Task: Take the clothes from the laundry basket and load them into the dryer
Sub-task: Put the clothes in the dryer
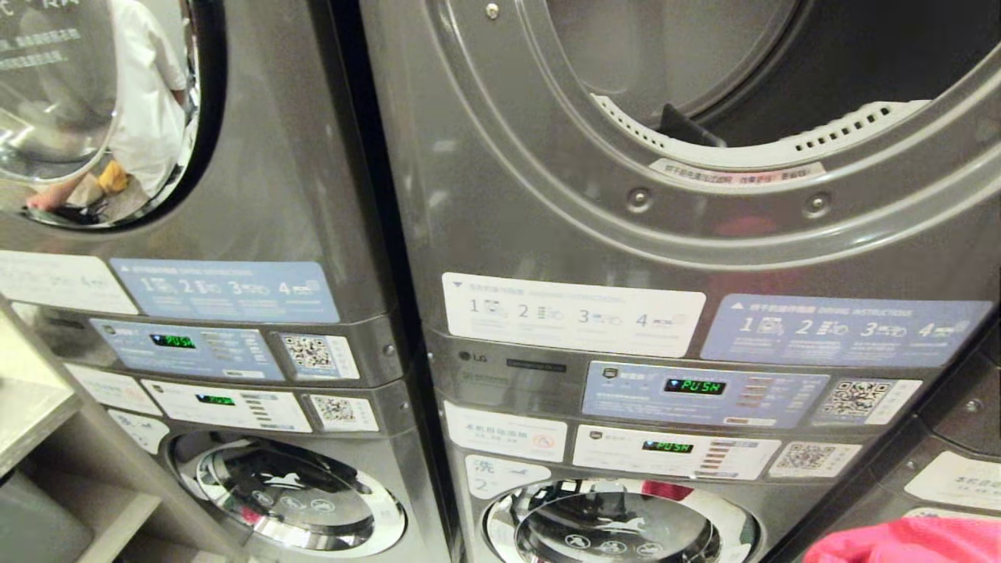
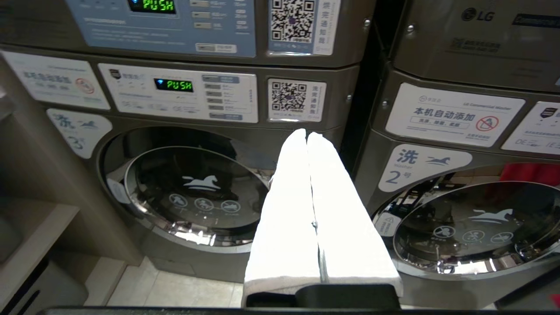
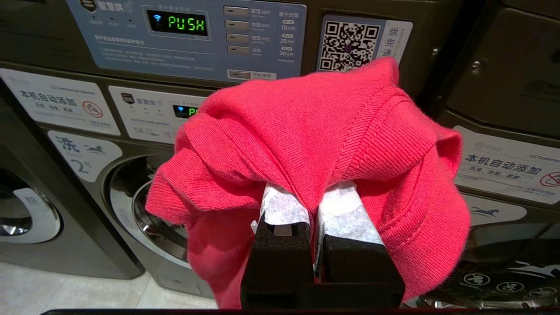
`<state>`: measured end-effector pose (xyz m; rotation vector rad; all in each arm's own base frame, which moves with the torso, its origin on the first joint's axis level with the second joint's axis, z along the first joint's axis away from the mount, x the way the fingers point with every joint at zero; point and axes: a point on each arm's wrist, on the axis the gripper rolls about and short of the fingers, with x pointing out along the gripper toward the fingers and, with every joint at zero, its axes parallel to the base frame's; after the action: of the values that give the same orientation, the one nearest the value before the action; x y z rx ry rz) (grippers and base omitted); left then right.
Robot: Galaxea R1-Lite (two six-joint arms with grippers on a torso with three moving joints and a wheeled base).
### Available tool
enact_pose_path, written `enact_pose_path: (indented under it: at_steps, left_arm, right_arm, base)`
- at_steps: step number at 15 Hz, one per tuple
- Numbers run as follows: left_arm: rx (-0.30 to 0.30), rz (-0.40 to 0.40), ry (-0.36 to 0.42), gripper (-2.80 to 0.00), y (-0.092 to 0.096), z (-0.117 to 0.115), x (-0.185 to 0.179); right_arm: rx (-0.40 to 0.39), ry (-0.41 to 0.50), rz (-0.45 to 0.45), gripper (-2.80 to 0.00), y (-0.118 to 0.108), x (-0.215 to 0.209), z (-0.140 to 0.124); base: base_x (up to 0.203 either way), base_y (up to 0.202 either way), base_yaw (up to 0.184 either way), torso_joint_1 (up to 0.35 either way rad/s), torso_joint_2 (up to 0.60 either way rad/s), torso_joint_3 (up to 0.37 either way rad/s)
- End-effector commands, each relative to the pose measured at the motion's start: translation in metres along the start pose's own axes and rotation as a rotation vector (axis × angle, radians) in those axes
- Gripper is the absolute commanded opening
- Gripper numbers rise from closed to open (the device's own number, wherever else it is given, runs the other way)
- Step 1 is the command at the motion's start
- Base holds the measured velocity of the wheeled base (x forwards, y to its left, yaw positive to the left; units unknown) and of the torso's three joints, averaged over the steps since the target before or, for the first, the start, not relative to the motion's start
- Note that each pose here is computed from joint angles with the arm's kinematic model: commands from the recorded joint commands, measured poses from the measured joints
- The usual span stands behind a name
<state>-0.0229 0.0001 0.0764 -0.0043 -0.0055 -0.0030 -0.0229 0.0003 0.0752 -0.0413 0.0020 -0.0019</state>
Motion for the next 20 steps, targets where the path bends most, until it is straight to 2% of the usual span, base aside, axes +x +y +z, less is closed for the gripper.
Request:
enact_pose_path:
  at_steps: [1,8,16,18,20]
  left_arm:
    - [0.000,0.000,-0.002,-2.80,0.0000,-0.0001,-0.0001]
    - [0.000,0.000,-0.002,-2.80,0.0000,-0.0001,-0.0001]
    - [0.000,0.000,-0.002,-2.80,0.0000,-0.0001,-0.0001]
    - [0.000,0.000,-0.002,-2.80,0.0000,-0.0001,-0.0001]
    - [0.000,0.000,-0.002,-2.80,0.0000,-0.0001,-0.0001]
  right_arm:
    - [0.000,0.000,-0.001,-2.80,0.0000,-0.0001,0.0000]
    - [0.000,0.000,-0.001,-2.80,0.0000,-0.0001,0.0000]
    - [0.000,0.000,0.000,-2.80,0.0000,-0.0001,0.0000]
    - [-0.004,0.000,0.001,-2.80,0.0000,0.0000,0.0000]
    - [-0.078,-0.042,0.014,-2.80,0.0002,-0.0002,0.0043]
  base:
    - [0.000,0.000,0.000,0.000,0.00,0.000]
    - [0.011,0.000,0.000,-0.001,0.00,0.001]
    - [0.191,0.000,0.000,0.005,0.01,0.003]
    - [0.057,0.000,0.000,0.005,0.01,0.001]
    - [0.000,0.000,0.000,-0.013,0.00,0.006]
